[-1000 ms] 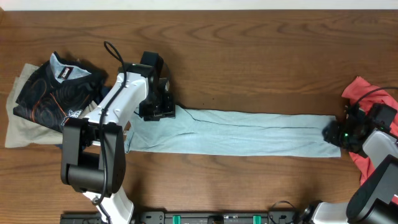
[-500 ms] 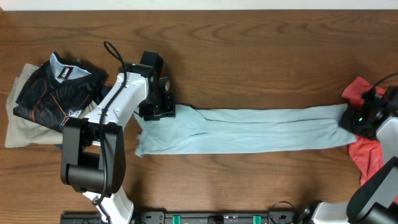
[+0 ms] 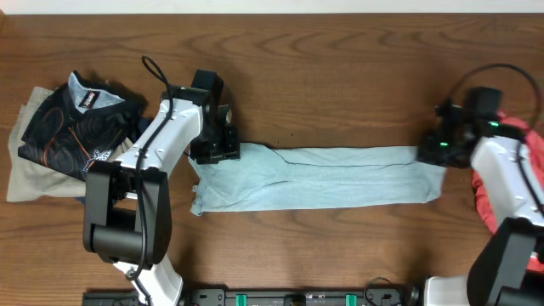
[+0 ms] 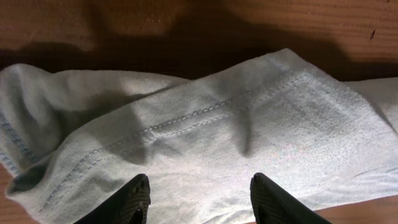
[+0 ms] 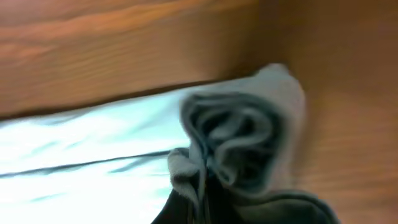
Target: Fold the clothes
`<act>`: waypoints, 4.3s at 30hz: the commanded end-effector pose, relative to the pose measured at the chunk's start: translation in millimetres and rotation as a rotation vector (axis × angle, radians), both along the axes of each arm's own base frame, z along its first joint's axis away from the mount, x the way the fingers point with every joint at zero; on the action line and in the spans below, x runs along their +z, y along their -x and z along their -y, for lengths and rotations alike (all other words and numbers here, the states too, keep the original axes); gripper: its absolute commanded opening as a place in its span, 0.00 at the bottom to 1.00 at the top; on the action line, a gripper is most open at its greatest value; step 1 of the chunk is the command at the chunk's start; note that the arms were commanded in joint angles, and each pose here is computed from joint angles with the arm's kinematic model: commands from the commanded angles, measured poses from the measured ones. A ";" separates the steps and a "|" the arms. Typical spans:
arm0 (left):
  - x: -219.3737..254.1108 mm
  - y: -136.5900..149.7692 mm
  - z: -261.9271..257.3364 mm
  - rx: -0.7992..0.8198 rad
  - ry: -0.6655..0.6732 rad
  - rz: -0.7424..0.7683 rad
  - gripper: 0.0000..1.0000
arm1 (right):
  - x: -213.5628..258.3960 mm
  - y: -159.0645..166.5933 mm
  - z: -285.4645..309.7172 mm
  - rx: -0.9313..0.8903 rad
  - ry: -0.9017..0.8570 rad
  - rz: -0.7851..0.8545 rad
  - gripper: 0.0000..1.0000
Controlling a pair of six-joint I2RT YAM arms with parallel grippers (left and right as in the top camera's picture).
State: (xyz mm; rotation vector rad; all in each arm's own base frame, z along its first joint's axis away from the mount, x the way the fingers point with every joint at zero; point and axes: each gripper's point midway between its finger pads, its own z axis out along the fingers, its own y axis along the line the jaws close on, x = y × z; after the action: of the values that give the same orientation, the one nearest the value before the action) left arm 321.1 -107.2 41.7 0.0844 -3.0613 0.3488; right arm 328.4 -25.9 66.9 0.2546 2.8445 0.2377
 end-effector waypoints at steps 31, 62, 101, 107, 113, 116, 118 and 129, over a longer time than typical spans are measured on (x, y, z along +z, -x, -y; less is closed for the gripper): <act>3.9 0.7 0.0 0.011 0.007 0.007 0.54 | -23.5 29.4 -206.3 0.337 -0.185 -0.087 0.31; -0.1 1.5 -0.1 0.012 0.008 0.009 0.54 | -26.2 8.1 -116.0 0.224 0.146 -0.045 0.37; -0.1 1.6 -0.1 0.011 0.008 0.009 0.54 | -21.3 96.0 -220.3 0.555 -0.291 -0.283 0.01; -0.1 1.6 -0.1 0.011 0.008 0.009 0.55 | -31.8 85.3 -199.7 0.463 -0.149 -0.274 0.15; -0.1 1.6 -0.1 0.011 0.008 0.009 0.55 | -35.0 68.5 -192.0 0.424 -0.081 -0.215 0.27; -0.1 1.6 -0.1 0.011 0.008 0.009 0.55 | -33.4 64.1 -194.2 0.425 -0.086 -0.195 0.28; -0.1 1.6 -0.1 0.011 0.008 0.009 0.54 | -31.4 63.5 -194.4 0.426 -0.086 -0.193 0.28; -0.1 1.4 -0.1 0.011 0.008 0.010 0.54 | -2.6 57.6 -193.7 0.444 -0.117 -0.122 0.31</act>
State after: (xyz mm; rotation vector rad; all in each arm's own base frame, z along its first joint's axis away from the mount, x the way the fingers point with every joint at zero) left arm 321.8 -107.3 38.2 0.0831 -3.0687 0.3525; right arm 263.1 166.2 44.5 -0.3454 3.0402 0.4596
